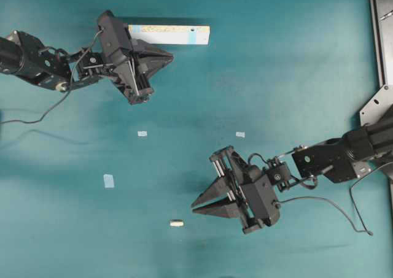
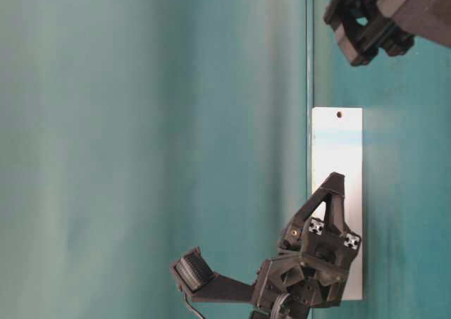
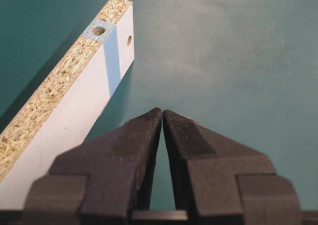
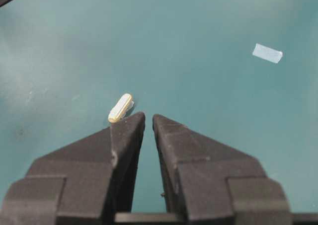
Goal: Move the wooden board into place and insert the rod into its hole.
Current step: 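Move the left gripper over the white board's end and open it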
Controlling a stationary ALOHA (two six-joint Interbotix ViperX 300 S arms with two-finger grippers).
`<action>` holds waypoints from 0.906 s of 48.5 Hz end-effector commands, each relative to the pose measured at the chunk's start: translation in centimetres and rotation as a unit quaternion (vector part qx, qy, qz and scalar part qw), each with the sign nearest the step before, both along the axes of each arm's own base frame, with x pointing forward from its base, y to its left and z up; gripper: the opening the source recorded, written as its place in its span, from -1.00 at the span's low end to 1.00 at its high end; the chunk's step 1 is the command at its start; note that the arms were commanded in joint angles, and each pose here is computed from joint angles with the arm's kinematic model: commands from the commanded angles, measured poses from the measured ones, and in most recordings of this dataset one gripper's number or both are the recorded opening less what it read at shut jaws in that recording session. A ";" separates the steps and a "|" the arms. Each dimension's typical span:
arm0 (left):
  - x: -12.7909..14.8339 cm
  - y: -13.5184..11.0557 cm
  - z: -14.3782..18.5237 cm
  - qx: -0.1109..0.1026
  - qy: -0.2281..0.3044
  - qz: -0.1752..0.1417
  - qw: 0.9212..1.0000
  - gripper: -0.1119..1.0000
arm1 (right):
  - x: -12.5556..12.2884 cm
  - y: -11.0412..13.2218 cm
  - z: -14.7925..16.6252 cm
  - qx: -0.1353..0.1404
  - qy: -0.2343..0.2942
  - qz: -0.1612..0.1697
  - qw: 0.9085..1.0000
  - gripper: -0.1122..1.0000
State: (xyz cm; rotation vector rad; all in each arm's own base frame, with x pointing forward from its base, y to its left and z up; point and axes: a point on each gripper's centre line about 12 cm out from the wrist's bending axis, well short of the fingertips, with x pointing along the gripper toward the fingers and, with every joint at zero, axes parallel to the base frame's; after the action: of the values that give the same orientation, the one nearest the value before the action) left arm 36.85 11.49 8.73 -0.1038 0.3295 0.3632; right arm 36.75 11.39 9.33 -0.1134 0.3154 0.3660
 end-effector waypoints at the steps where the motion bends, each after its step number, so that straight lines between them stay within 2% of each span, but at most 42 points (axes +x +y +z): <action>1: 0.6 -0.4 2.2 0.006 -0.011 -0.018 1.000 -0.52 | 0.5 0.4 1.6 0.009 -0.024 0.003 1.000 -0.36; 3: 0.6 -0.4 2.2 0.001 0.003 -0.019 1.000 -0.56 | 0.5 0.4 1.8 0.006 -0.020 0.004 1.000 -0.39; 7: 0.5 -0.5 2.2 -0.011 0.037 -0.022 0.999 -0.80 | 0.7 0.4 2.1 -0.005 -0.002 0.004 1.000 -0.70; 10: 0.5 -0.7 2.4 -0.019 0.058 -0.025 0.998 -0.80 | 0.8 0.4 2.3 -0.014 0.018 0.002 1.000 -0.80; 13: 0.6 -0.7 2.8 -0.021 0.068 -0.028 0.997 -0.79 | 0.9 0.3 2.6 -0.023 0.037 -0.001 0.999 -0.81; 17: 0.7 -1.0 3.5 -0.018 0.073 -0.035 0.997 -0.76 | 1.1 0.3 3.2 -0.034 0.056 -0.004 0.998 -0.80; 21: 0.6 -1.6 4.1 -0.006 0.081 -0.048 0.996 -0.46 | 1.2 0.2 3.6 -0.040 0.068 -0.006 0.997 -0.78; 26: 0.5 -2.3 4.6 0.014 0.093 -0.068 0.993 0.07 | 1.4 0.3 4.2 -0.043 0.072 -0.006 0.996 -0.48; 34: 0.4 -3.0 6.0 0.033 0.114 -0.090 0.989 0.74 | 1.5 0.3 4.6 -0.044 0.072 -0.007 0.996 0.37; 37: 0.3 -2.9 6.6 0.036 0.116 -0.091 0.988 0.82 | 1.5 0.3 4.9 -0.042 0.068 -0.007 0.997 0.70; 39: 0.2 -2.8 6.9 0.039 0.117 -0.091 0.988 0.82 | 1.5 0.3 5.1 -0.042 0.066 -0.007 0.997 0.85; 41: 0.0 -2.6 7.3 0.043 0.117 -0.090 0.988 0.82 | 1.5 0.3 5.4 -0.041 0.063 -0.007 0.997 0.95; 44: -0.3 -2.2 7.9 0.049 0.118 -0.088 0.988 0.82 | 1.5 0.3 5.9 -0.039 0.056 -0.008 0.998 0.98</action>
State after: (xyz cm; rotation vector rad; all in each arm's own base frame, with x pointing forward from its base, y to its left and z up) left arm 36.47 8.60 14.27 0.0438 0.6027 0.2015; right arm 37.85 11.35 12.88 -0.1735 0.5073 0.3425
